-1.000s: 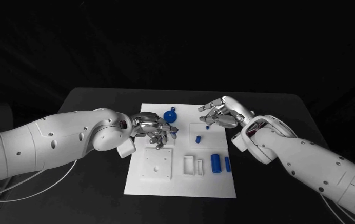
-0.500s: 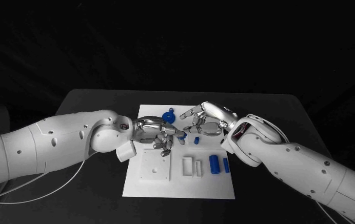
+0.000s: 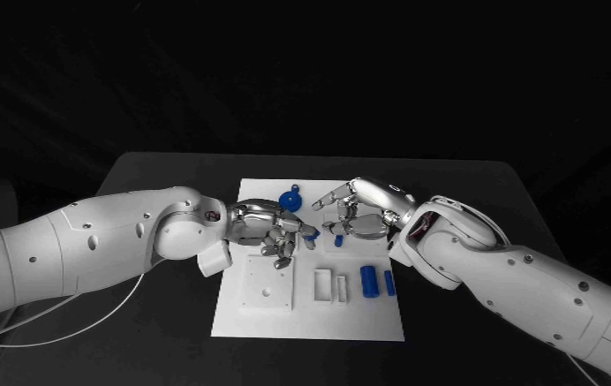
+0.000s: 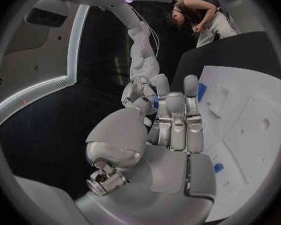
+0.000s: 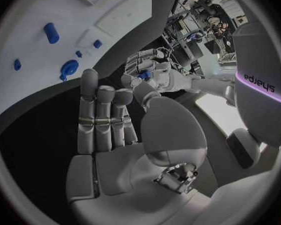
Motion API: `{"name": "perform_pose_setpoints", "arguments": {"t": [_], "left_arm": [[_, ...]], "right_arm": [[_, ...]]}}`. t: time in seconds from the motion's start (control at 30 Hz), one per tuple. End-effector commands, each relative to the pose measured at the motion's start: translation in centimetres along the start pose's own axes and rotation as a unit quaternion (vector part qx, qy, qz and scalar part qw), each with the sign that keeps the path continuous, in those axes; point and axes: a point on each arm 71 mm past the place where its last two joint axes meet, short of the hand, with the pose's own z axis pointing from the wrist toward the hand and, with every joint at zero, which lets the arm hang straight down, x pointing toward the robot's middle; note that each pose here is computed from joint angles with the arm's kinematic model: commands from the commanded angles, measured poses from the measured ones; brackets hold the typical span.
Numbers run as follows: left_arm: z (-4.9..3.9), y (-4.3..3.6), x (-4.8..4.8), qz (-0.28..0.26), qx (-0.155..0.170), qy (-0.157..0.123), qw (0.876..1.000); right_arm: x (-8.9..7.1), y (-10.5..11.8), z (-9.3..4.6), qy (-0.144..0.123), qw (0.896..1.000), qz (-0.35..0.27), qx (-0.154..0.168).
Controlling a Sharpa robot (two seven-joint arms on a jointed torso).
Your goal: Assemble the parts on the task board
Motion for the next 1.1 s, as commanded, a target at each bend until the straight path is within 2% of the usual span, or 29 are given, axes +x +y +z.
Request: {"name": "perform_pose_setpoints", "arguments": {"t": [0.03,0.47,1.1], "left_arm": [[-0.06,0.06,-0.04,0.02,-0.01,0.003,1.0],[-0.06,0.21,-0.19,0.038,-0.021,-0.006,0.999],[-0.15,0.31,-0.65,0.057,-0.033,-0.038,0.997]], "right_arm": [[0.19,0.05,-0.15,0.018,1.0,0.014,0.004],[0.4,0.27,-0.26,0.04,0.998,0.048,0.003],[0.89,0.35,-0.38,0.071,0.994,0.08,0.004]]}}
